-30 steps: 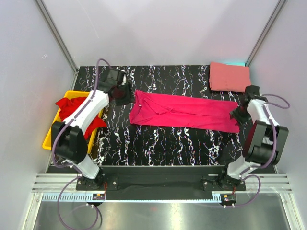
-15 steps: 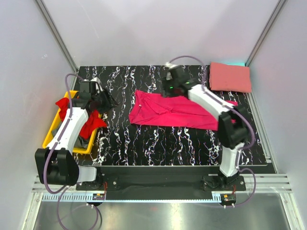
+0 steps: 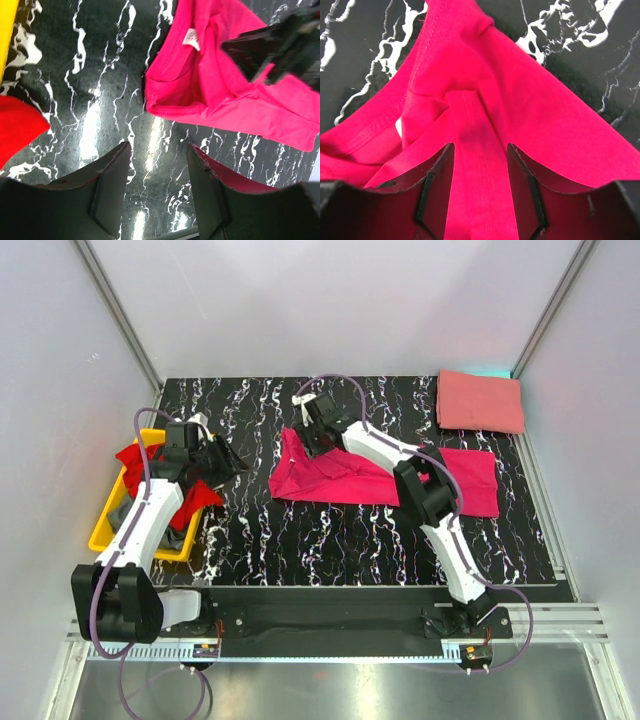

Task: Fold and stack the t-shirts
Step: Fold the tshirt

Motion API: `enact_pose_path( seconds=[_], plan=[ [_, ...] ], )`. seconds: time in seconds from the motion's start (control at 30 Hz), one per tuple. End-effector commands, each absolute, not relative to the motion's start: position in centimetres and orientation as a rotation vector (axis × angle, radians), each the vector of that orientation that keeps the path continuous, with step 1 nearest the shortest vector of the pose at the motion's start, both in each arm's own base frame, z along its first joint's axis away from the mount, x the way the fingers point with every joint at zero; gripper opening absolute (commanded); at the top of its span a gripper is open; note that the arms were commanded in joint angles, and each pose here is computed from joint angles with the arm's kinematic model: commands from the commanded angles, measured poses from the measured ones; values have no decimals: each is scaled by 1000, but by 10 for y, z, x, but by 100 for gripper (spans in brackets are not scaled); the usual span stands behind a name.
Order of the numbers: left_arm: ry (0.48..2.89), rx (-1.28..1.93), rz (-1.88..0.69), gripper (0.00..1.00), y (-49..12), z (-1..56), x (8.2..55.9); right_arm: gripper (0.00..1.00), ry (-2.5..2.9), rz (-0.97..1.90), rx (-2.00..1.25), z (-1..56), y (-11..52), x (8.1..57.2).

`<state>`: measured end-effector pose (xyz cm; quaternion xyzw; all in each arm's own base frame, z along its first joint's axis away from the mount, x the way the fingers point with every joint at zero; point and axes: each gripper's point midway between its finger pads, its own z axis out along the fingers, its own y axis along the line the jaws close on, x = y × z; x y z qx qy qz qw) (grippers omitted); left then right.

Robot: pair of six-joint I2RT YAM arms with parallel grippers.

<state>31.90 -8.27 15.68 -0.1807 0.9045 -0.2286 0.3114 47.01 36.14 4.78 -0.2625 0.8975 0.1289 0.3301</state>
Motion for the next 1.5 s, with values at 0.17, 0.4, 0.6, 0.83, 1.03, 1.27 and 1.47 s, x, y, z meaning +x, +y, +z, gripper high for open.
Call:
enact_pose_path(
  seconds=[0.17, 0.4, 0.6, 0.83, 1.03, 1.27, 1.47],
  plan=[
    [2323, -425, -669, 53, -91, 169, 327, 53, 2249, 248, -761, 57, 377, 485],
    [2317, -429, -657, 53, -89, 169, 328, 47, 2245, 163, -750, 45, 376, 494],
    [2320, -436, -659, 54, -89, 167, 330, 10, 2211, 74, -703, 52, 367, 505],
    [2348, -455, -638, 53, -87, 159, 330, 13, 2170, 57, -624, 75, 361, 509],
    [2355, -456, -641, 53, -88, 158, 329, 23, 2153, 80, -609, 83, 364, 510],
    [2362, -462, -630, 53, -86, 155, 328, 31, 2160, 83, -609, 77, 366, 511],
    [2415, -426, -611, 50, -91, 147, 331, 32, 2132, 97, -592, 89, 369, 515]
  ],
)
